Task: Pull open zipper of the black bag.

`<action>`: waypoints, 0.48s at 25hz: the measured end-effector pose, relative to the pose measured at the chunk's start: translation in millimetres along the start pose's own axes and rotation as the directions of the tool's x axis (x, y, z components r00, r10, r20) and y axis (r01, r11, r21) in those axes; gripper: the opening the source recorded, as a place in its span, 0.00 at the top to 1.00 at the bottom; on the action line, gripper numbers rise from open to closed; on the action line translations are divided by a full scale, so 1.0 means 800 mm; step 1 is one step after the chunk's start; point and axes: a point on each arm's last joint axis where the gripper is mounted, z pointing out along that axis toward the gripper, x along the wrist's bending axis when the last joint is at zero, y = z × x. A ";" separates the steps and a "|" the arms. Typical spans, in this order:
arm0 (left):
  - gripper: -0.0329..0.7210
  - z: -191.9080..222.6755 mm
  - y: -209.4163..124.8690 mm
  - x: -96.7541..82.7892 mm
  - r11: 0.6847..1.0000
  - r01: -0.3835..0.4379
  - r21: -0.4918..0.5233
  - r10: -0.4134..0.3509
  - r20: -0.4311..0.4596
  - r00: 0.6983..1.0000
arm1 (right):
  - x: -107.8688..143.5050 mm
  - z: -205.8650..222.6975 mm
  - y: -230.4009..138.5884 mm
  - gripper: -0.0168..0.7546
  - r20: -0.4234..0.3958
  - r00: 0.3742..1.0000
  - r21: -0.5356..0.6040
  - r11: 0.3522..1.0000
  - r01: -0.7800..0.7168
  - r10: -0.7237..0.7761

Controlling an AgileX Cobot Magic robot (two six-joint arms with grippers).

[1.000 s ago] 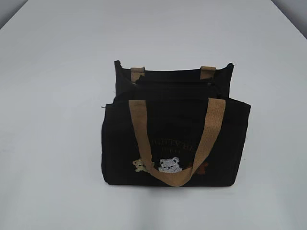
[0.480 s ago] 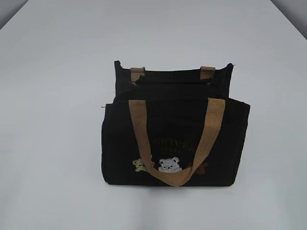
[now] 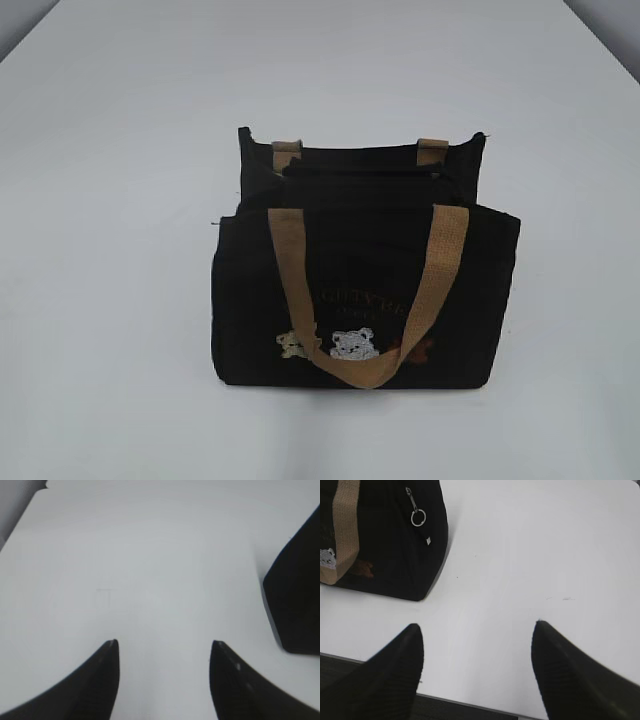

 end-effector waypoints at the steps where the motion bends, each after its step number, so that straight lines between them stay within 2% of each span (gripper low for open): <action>1: 0.38 -0.003 -0.002 0.000 1.000 0.010 -0.019 -0.010 -0.022 1.000 | 0.000 0.000 0.000 0.30 -0.001 1.000 0.000 1.000 -0.001 0.001; 12: 0.38 -0.009 -0.005 -0.001 0.999 0.017 -0.048 -0.019 -0.043 0.999 | 0.001 0.000 0.000 0.30 -0.006 1.000 -0.001 1.000 -0.003 0.003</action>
